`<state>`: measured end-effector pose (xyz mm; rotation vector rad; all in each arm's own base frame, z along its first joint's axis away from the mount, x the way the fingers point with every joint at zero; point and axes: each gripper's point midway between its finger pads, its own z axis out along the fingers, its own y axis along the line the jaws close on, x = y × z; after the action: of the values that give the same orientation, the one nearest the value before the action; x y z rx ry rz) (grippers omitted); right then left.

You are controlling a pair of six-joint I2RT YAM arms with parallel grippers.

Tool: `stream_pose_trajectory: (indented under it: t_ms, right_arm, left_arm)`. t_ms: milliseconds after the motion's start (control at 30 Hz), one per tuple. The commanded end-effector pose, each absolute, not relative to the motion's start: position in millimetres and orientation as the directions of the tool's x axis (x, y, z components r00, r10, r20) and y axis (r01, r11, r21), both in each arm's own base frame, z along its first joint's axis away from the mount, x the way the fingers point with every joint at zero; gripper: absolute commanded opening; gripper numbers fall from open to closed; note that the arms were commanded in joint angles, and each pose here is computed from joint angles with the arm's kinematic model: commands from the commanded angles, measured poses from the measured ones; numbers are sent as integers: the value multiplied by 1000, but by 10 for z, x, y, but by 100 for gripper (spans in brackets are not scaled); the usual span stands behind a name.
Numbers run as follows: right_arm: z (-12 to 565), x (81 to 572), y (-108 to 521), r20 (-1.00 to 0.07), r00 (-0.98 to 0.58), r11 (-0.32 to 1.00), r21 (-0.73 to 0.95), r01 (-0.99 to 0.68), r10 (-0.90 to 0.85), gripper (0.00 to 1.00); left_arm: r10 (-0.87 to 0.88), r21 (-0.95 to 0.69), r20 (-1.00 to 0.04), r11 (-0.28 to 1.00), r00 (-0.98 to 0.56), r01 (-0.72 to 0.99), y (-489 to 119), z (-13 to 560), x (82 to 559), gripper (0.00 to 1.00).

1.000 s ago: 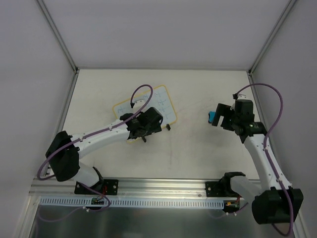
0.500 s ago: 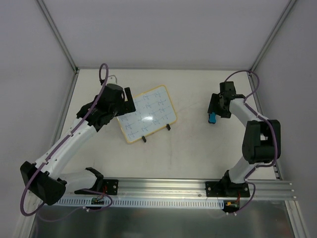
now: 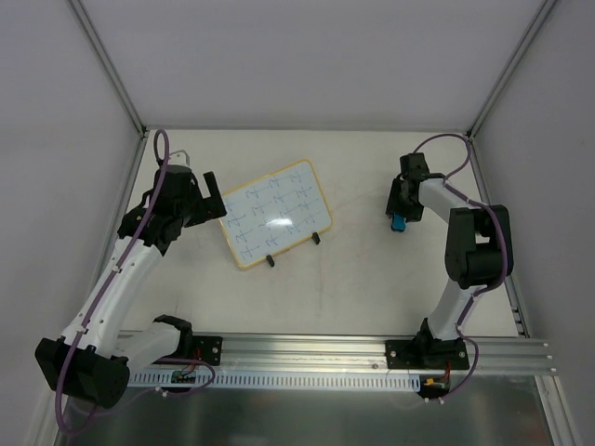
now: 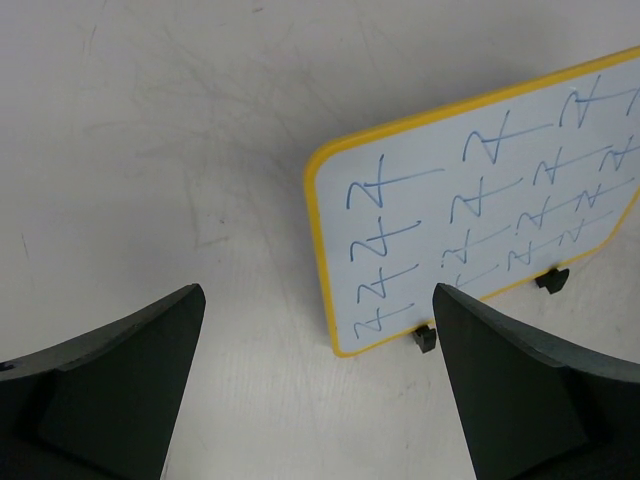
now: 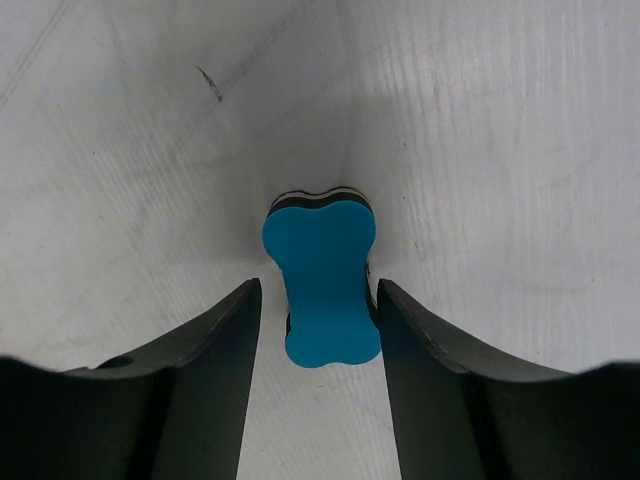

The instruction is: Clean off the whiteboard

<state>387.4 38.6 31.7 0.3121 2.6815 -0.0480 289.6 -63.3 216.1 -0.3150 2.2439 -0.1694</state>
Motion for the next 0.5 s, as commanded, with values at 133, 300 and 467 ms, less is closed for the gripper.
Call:
stream_pose_trajectory:
  t_ms: [133, 300, 467]
  right_arm:
    - [439, 4070, 366, -474, -852, 970, 17, 242, 221, 47]
    - [408, 4089, 399, -463, -856, 970, 30, 242, 228, 45]
    - [378, 4084, 415, -453, -860, 968, 37, 247, 237, 43]
  left_arm:
    - [-263, -243, -731, 962, -630, -120, -587, 2083, 2850, 99]
    - [-265, -271, -733, 959, -626, -88, -567, 2011, 2884, 98]
    - [-262, -328, -731, 945, -631, -12, -652, 1935, 2947, 98]
